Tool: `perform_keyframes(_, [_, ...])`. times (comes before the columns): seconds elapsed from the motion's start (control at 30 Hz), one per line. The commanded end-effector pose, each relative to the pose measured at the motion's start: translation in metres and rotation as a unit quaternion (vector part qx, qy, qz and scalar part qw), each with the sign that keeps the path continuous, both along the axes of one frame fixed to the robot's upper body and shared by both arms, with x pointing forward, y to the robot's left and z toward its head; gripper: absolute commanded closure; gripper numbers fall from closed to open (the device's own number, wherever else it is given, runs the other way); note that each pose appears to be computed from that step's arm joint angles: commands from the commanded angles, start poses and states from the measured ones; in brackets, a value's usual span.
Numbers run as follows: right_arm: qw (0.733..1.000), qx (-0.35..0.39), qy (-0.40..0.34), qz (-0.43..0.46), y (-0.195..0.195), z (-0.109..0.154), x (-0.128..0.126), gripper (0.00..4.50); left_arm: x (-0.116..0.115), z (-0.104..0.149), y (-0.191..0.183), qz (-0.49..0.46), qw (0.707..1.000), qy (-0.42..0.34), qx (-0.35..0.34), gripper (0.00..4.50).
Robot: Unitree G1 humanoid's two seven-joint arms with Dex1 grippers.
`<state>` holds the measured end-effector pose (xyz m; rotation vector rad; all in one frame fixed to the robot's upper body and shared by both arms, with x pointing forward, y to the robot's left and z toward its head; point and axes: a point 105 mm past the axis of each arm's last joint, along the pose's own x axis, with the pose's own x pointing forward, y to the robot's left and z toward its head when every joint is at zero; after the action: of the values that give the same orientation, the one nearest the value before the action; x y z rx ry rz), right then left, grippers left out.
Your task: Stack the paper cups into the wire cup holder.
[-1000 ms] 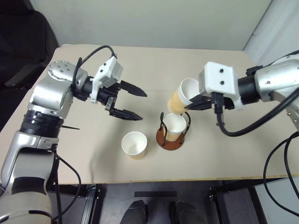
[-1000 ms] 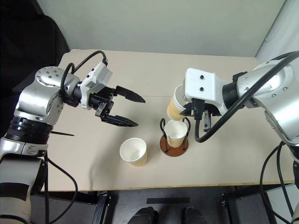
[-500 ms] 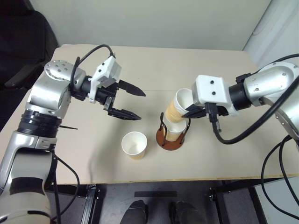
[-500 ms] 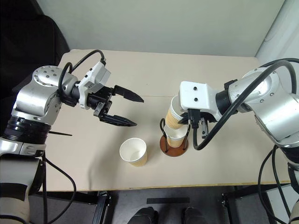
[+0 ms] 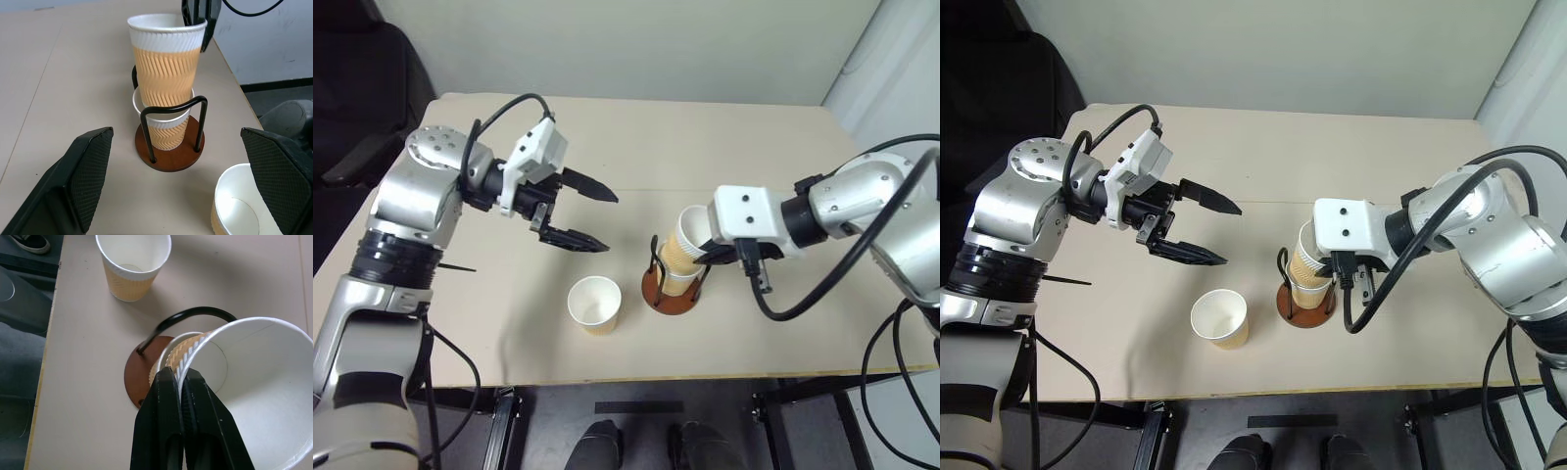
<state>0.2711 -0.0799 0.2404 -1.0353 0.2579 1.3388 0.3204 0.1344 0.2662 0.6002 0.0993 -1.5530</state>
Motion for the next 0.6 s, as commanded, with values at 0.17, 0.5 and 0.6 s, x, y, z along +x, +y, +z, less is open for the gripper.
perform_keyframes(0.17, [0.999,0.028,-0.023,0.01,0.018,0.016,0.003,2.59,-0.004,0.012,-0.002,-0.019,1.0,-0.021,0.001,0.0])
perform_keyframes(0.5, [0.985,0.155,-0.05,-0.053,0.024,0.04,0.016,1.9,-0.003,0.01,0.001,-0.009,0.999,-0.03,0.014,0.0])
perform_keyframes(0.6, [0.977,0.196,-0.049,-0.064,0.026,0.047,0.016,1.9,-0.005,0.007,0.004,-0.008,0.998,-0.054,0.04,0.0])
